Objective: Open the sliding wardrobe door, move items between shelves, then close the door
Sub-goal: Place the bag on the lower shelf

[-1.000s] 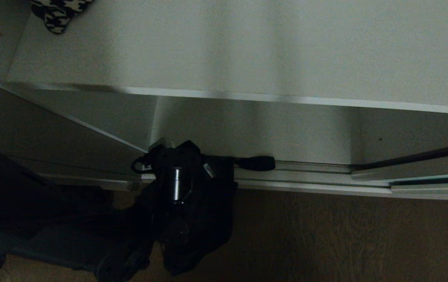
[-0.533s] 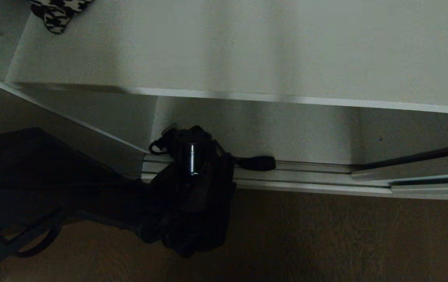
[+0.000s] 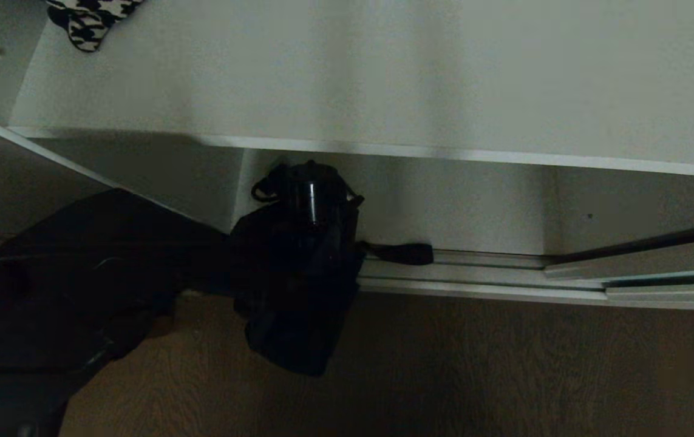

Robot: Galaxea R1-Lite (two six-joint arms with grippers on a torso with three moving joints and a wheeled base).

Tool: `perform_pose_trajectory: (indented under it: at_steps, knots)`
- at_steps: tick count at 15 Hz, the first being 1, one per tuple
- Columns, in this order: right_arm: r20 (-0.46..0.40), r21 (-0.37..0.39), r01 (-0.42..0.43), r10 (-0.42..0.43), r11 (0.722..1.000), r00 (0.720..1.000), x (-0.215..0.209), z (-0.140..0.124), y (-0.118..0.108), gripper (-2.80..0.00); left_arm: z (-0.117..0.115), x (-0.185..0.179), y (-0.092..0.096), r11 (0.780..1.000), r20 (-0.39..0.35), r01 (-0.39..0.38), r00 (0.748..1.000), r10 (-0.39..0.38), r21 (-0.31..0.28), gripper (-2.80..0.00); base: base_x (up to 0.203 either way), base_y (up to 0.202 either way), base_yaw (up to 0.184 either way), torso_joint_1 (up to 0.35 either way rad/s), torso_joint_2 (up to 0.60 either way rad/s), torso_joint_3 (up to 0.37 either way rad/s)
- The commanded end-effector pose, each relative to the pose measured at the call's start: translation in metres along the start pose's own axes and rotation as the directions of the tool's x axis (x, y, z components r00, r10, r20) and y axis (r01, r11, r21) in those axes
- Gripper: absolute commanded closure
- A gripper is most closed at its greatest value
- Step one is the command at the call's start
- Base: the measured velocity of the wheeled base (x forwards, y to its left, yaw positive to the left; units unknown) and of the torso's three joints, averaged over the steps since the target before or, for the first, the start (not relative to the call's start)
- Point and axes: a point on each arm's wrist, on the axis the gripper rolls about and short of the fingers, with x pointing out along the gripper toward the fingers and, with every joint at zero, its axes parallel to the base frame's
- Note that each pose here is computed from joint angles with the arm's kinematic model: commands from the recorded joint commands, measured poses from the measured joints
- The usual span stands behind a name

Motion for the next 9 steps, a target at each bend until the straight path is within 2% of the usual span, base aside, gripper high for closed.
perform_pose_trajectory:
  at_steps: [1, 5, 6, 7, 9]
  knots:
    - [0.003, 0.000, 0.000, 0.000, 1.000, 1.000, 0.000, 0.000, 0.000, 0.00, 0.003, 0.026, -0.004, 1.000, 0.074, 0.017, 0.997, -0.016, -0.007, 0.00, 0.000, 0.000, 0.000, 0.000, 0.00, 0.000]
    - [0.003, 0.000, 0.000, 0.000, 1.000, 1.000, 0.000, 0.000, 0.000, 0.00, 0.020, 0.053, -0.019, 0.999, 0.175, 0.053, 0.983, -0.052, -0.003, 0.00, 0.000, 0.000, 0.000, 0.000, 0.00, 0.000]
    - [0.003, 0.000, 0.000, 0.000, 1.000, 1.000, 0.000, 0.000, 0.000, 0.00, 0.023, 0.056, -0.022, 0.998, 0.184, 0.066, 0.981, -0.068, 0.019, 0.00, 0.000, 0.000, 0.000, 0.000, 0.00, 0.000]
    - [0.003, 0.000, 0.000, 0.000, 1.000, 1.000, 0.000, 0.000, 0.000, 0.00, 0.025, 0.056, -0.025, 0.992, 0.166, 0.114, 0.978, -0.123, 0.063, 0.00, 0.000, 0.000, 0.000, 0.000, 0.00, 0.000]
    - [0.003, 0.000, 0.000, 0.000, 1.000, 1.000, 0.000, 0.000, 0.000, 0.00, 0.042, 0.051, -0.034, 0.986, 0.202, 0.154, 0.966, -0.163, 0.058, 0.00, 0.000, 0.000, 0.000, 0.000, 0.00, 0.000]
